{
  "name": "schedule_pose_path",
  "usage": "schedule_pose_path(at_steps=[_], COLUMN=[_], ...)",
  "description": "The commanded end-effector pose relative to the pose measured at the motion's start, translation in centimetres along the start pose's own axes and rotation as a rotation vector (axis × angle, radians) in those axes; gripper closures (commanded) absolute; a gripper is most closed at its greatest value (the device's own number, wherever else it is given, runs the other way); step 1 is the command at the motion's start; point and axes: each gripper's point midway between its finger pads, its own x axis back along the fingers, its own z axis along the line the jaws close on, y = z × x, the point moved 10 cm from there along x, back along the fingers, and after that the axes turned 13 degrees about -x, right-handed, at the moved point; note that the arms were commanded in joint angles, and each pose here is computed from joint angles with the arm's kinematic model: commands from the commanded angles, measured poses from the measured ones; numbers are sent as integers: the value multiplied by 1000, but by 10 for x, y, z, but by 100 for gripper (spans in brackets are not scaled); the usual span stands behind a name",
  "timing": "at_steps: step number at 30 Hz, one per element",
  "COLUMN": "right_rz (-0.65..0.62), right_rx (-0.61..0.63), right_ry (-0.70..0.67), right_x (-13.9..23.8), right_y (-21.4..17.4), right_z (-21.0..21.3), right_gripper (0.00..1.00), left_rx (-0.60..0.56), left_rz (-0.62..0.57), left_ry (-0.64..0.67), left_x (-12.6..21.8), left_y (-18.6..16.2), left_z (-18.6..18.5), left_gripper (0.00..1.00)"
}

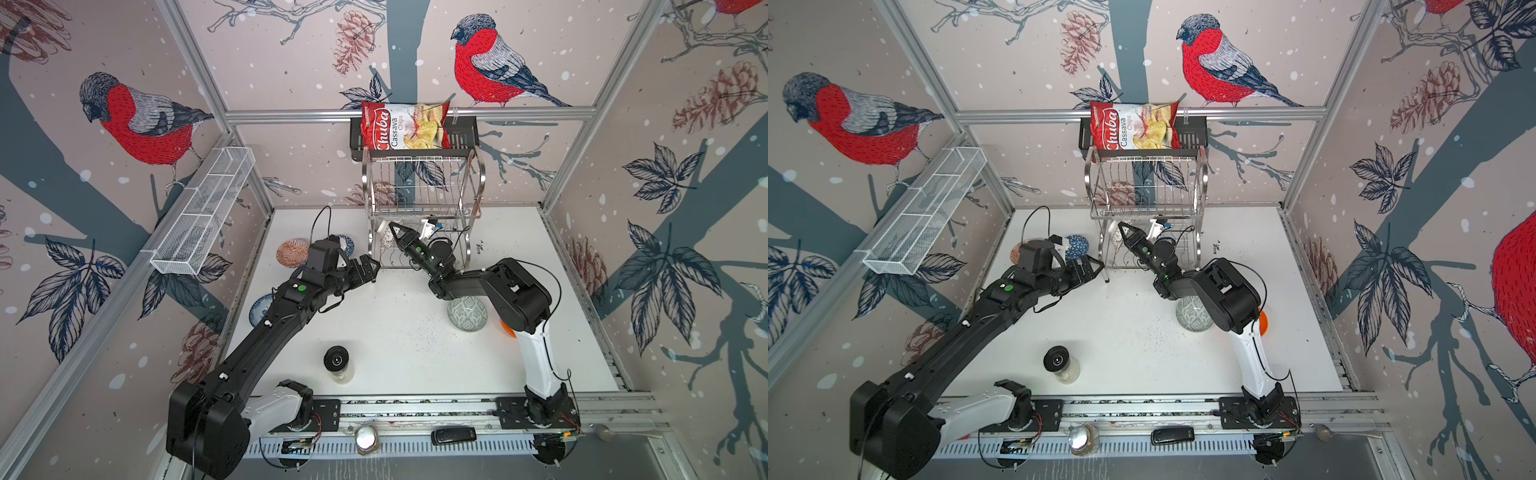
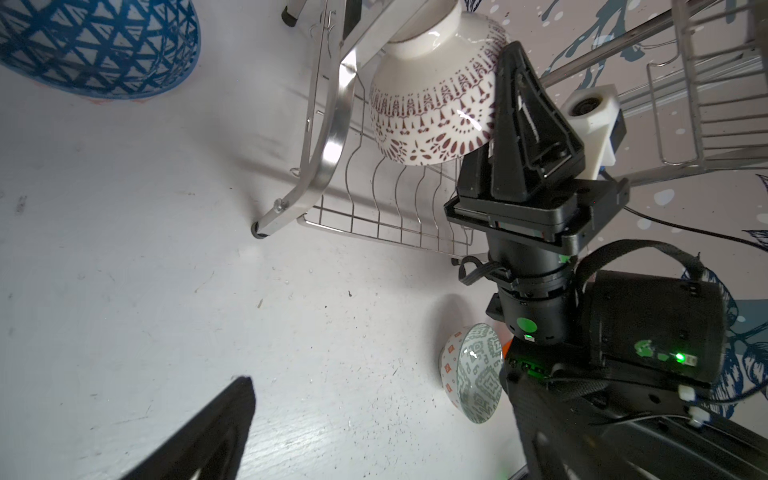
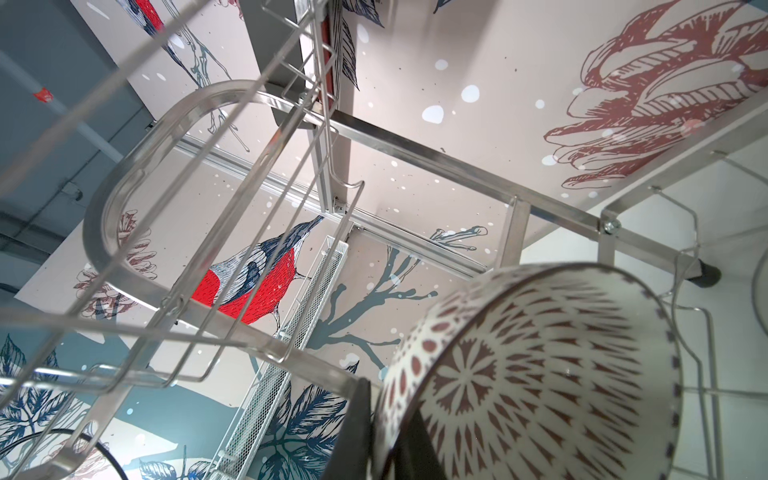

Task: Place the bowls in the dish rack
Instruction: 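Carry the bowl into the dish rack's lower tier with the right gripper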

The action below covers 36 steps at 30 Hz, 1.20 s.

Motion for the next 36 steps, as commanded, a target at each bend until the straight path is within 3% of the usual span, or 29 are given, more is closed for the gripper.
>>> schedule_pose_path(at_steps=[1,7,36], right_rz=[15,24,79], right_rx=[11,-8,-1], right_ry=[46,38,-34], right_x=[-6,-11,-57], right_y=[3,9,45], right_z=[5,-6,-54], right_gripper=[100,100,100], left_rx=[-38,-70,-57], left_rz=[-63,-95,-60], left_ry=[-95,-160,-151], left_x=[1,3,-12], left_y=[12,20,39], left_z=[-9,-16,0], left_gripper=[3,3,3])
